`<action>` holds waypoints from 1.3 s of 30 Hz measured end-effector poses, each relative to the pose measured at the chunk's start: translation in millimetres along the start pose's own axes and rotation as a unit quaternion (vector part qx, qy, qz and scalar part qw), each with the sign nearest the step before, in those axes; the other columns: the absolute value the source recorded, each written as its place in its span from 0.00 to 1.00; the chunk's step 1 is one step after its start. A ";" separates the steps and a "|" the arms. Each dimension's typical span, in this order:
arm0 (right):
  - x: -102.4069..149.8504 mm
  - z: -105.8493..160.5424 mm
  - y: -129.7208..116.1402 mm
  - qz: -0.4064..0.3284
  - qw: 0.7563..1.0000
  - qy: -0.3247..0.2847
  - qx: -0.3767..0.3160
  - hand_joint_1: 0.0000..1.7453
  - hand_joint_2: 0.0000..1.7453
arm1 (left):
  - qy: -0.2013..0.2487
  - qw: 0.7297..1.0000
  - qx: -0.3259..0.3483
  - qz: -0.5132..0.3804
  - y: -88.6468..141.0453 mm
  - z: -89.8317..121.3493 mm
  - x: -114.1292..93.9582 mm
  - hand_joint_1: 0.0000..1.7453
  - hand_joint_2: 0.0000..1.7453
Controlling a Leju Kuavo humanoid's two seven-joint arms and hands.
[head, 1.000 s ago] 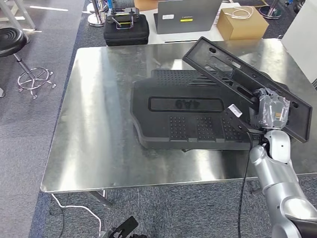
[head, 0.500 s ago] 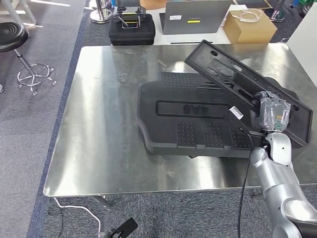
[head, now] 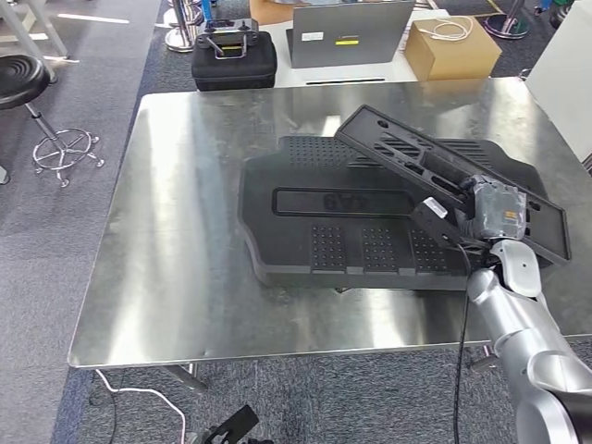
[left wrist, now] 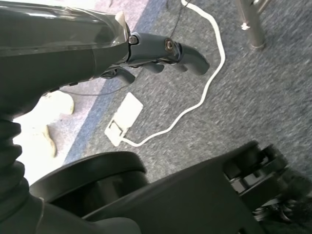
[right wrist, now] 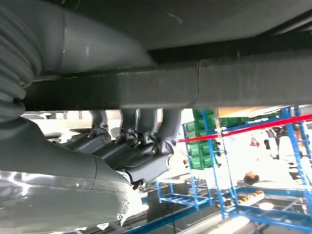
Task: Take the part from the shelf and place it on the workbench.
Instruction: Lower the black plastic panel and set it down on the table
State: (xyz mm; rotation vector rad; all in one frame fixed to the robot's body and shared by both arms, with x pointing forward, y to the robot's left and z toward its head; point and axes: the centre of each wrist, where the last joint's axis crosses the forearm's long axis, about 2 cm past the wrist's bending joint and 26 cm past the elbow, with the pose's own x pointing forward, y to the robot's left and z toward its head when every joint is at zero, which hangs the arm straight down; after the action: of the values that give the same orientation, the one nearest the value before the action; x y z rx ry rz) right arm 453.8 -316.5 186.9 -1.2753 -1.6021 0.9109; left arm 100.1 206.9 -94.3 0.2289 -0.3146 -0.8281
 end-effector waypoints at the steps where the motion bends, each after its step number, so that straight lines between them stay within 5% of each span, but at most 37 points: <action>1: -0.2 -0.6 -0.4 -0.001 1.000 0.001 0.000 0.00 0.00 | 0.000 1.000 0.001 0.000 -0.2 0.0 -0.3 0.00 0.75; 4: -1.2 -0.5 0.1 -0.002 1.000 0.004 0.002 0.00 0.00 | 0.000 1.000 0.005 0.004 -0.4 0.1 -1.1 0.00 0.00; 39: -8.1 2.1 1.6 0.000 1.000 0.015 0.012 0.00 0.00 | 0.006 1.000 0.016 0.025 0.4 0.1 -0.5 0.00 0.00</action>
State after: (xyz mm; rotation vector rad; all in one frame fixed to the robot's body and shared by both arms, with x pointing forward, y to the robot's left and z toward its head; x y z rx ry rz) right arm 453.2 -324.1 183.1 -1.2667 -1.5632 0.9047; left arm 100.0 207.5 -94.2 0.2550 -0.3210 -0.7729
